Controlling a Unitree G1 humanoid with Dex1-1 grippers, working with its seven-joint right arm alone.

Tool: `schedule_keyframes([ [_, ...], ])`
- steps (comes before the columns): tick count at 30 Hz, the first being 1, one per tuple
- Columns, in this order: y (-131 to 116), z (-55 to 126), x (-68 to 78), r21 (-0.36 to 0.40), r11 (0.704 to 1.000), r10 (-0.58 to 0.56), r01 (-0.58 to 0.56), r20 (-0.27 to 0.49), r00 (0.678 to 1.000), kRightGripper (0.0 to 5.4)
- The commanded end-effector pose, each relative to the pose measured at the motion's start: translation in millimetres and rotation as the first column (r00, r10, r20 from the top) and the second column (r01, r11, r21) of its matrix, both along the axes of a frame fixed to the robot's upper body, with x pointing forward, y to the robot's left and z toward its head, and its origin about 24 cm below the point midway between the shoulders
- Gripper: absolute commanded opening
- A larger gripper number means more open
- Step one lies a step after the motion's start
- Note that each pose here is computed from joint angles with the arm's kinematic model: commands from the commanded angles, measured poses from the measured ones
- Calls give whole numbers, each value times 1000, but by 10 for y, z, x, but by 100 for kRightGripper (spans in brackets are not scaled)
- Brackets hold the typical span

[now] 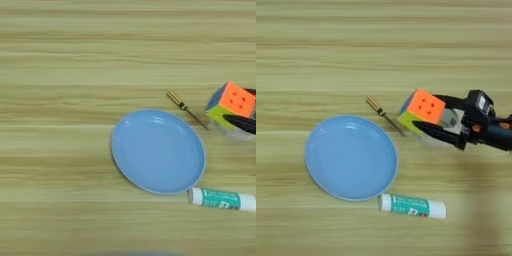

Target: Move the objects on the table

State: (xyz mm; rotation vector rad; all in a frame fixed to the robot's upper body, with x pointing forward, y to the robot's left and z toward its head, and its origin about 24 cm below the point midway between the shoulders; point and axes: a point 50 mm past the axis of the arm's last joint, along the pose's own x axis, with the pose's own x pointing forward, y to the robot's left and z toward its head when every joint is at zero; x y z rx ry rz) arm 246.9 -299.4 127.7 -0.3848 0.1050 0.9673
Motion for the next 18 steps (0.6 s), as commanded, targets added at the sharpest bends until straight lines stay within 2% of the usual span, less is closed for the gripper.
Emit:
schedule_keyframes([
  [1,171,208,136,-62,998,-19,25,88,996,332],
  [7,388,159,210,-59,998,1,2,52,999,332],
  [18,734,11,223,-58,995,82,-82,-15,997,332],
])
